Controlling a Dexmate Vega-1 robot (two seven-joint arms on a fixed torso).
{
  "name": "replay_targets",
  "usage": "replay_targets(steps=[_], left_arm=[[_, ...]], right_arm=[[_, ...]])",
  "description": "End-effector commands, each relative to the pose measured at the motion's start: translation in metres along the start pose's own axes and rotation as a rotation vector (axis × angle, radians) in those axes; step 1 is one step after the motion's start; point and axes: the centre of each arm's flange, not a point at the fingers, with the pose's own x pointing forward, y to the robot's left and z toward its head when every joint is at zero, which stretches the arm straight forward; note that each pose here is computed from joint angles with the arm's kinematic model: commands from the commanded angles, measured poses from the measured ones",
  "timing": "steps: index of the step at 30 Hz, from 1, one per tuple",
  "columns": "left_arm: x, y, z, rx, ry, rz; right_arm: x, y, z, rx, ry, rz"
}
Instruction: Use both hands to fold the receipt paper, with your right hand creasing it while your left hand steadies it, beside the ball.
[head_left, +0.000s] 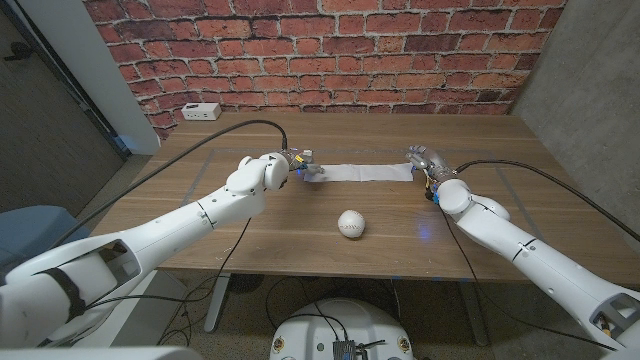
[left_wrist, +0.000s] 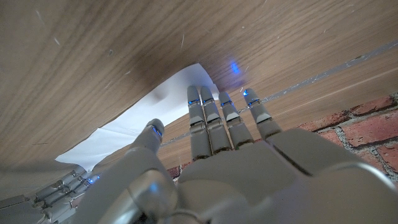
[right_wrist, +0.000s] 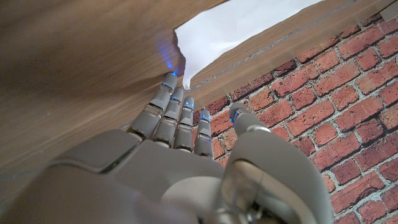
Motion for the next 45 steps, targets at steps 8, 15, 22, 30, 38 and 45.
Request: replay_targets(steps=[8, 15, 22, 30, 38, 45], left_arm=[[-0.001, -0.003, 0.002, 0.004, 0.01, -0.008], [-0.002, -0.003, 0.004, 0.005, 0.008, -0.006], [-0.003, -0.004, 0.005, 0.008, 0.008, -0.001], [-0.004, -0.006, 0.004, 0.011, 0.014, 0.006], [-0.004, -0.006, 0.003, 0.007, 0.007, 0.013], [-0.003, -0.006, 0.002, 0.006, 0.003, 0.015]], right_arm=[[0.0, 0.002, -0.014, 0.475, -0.058, 0.167], [-0.006, 0.001, -0.014, 0.652, -0.067, 0.23], [-0.014, 0.001, -0.01, 0.758, -0.081, 0.251], [-0.02, 0.0, -0.006, 0.811, -0.099, 0.266], [-0.027, 0.002, 0.005, 0.753, -0.095, 0.295], [-0.03, 0.017, 0.009, 0.747, -0.085, 0.378]])
